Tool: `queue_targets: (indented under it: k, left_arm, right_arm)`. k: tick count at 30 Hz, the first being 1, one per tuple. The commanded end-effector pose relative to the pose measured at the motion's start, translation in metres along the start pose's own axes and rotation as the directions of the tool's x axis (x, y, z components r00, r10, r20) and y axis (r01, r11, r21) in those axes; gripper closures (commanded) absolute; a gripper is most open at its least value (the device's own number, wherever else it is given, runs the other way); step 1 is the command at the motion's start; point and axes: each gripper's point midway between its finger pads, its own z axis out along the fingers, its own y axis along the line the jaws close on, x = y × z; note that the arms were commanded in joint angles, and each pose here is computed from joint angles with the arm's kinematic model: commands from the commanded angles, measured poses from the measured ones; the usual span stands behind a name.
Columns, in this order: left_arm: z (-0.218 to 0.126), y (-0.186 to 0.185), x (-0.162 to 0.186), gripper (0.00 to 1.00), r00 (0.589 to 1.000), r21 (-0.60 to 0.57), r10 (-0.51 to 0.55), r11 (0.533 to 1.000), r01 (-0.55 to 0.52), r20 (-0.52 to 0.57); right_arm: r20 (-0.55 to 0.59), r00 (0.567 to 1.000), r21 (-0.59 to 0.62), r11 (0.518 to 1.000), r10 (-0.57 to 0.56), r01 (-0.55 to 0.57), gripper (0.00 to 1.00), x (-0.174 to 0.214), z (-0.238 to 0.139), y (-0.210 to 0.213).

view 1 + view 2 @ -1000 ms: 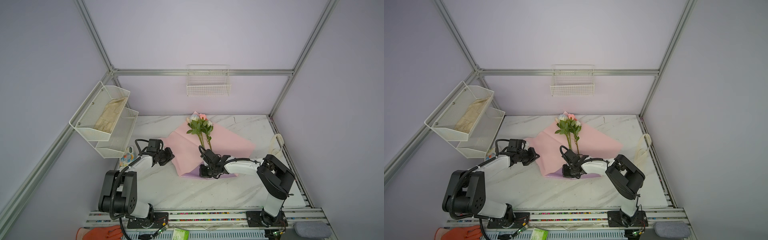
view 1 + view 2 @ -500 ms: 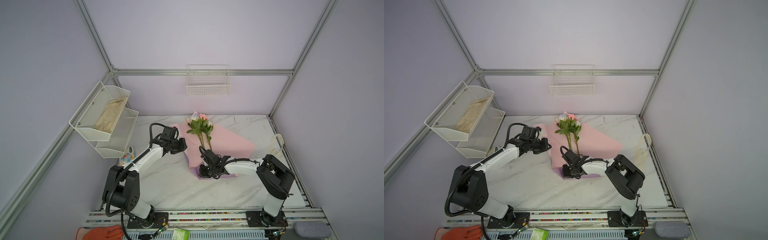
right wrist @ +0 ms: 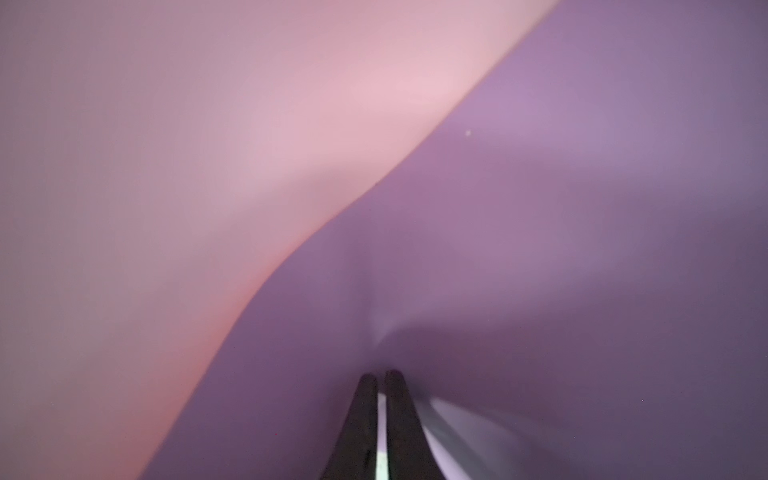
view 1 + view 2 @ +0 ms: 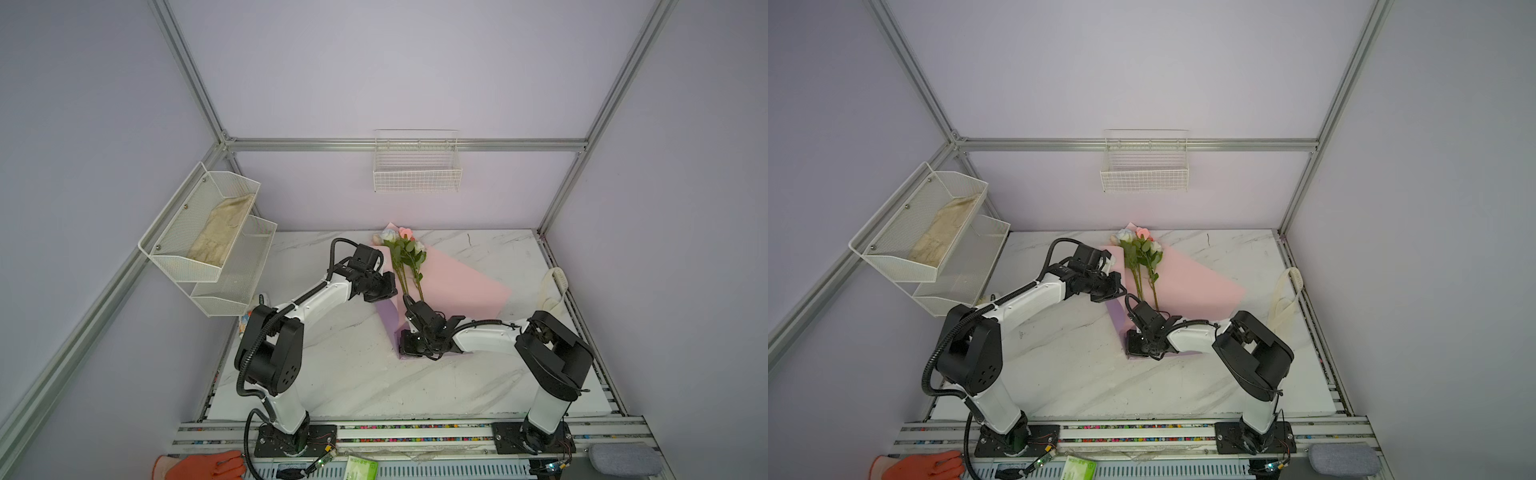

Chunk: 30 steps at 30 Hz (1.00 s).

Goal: Tie the bouquet of fake flowers

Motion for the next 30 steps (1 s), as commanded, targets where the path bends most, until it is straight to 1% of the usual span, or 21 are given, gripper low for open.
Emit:
queue_targets:
  k: [1, 4, 7, 8, 10, 13, 14, 16, 20, 21, 24, 25, 26, 30]
  left_arm:
    - [-0.013, -0.034, -0.023, 0.96, 0.997, 0.061, 0.059, 0.996, -0.062, 0.048]
    - [-0.01, -0.035, -0.023, 0.96, 0.997, 0.057, 0.064, 0.996, -0.067, 0.048]
    - [-0.008, -0.035, -0.026, 0.96, 0.997, 0.047, 0.06, 0.997, -0.062, 0.058]
    - [-0.009, -0.036, -0.028, 0.96, 0.996, 0.046, 0.06, 0.997, -0.063, 0.064]
    - [-0.008, -0.038, -0.031, 0.96, 0.996, 0.05, 0.059, 0.997, -0.062, 0.066]
    - [-0.004, -0.04, -0.031, 0.96, 0.996, 0.053, 0.06, 0.997, -0.064, 0.06]
    - [-0.003, -0.041, -0.031, 0.96, 0.997, 0.056, 0.059, 0.996, -0.062, 0.056]
    - [-0.001, -0.042, -0.03, 0.96, 0.997, 0.058, 0.06, 0.996, -0.063, 0.052]
    - [0.002, -0.045, -0.029, 0.96, 0.997, 0.063, 0.062, 0.996, -0.065, 0.048]
    - [0.002, -0.045, -0.029, 0.96, 0.997, 0.064, 0.064, 0.996, -0.066, 0.046]
    - [0.004, -0.046, -0.028, 0.96, 0.997, 0.064, 0.066, 0.996, -0.069, 0.046]
    - [0.003, -0.046, -0.028, 0.96, 0.997, 0.063, 0.066, 0.996, -0.069, 0.045]
    - [0.003, -0.046, -0.029, 0.96, 0.997, 0.062, 0.065, 0.996, -0.068, 0.047]
    - [0.004, -0.048, -0.029, 0.95, 0.997, 0.069, 0.067, 0.995, -0.07, 0.044]
  right_arm:
    - [0.064, 0.997, -0.057, 0.998, 0.038, -0.034, 0.84, -0.012, -0.023, 0.01]
    - [0.139, 0.989, -0.098, 0.994, 0.057, -0.044, 0.77, -0.026, -0.049, 0.016]
    - [0.215, 0.975, -0.142, 0.99, 0.054, -0.024, 0.68, -0.037, -0.074, 0.026]
    - [0.239, 0.97, -0.166, 0.986, 0.051, -0.011, 0.63, -0.039, -0.083, 0.031]
    - [0.272, 0.96, -0.222, 0.975, 0.061, 0.001, 0.58, -0.043, -0.098, 0.043]
    - [0.305, 0.948, -0.306, 0.952, 0.084, 0.014, 0.52, -0.049, -0.116, 0.061]
    - [0.307, 0.947, -0.319, 0.948, 0.095, 0.008, 0.49, -0.05, -0.117, 0.064]
    - [0.296, 0.951, -0.321, 0.947, 0.093, 0.007, 0.47, -0.052, -0.114, 0.067]
    - [0.282, 0.953, -0.154, 0.986, 0.107, -0.065, 0.46, -0.062, -0.085, 0.042]
    - [0.282, 0.954, -0.137, 0.988, 0.105, -0.068, 0.45, -0.063, -0.081, 0.039]
    - [0.267, 0.958, -0.159, 0.985, 0.108, -0.066, 0.46, -0.068, -0.068, 0.045]
    - [0.261, 0.96, -0.157, 0.986, 0.099, -0.059, 0.48, -0.069, -0.064, 0.047]
    - [0.251, 0.963, -0.143, 0.988, 0.1, -0.065, 0.52, -0.07, -0.059, 0.045]
    - [0.232, 0.965, -0.117, 0.988, 0.122, -0.097, 0.65, -0.067, -0.05, 0.031]
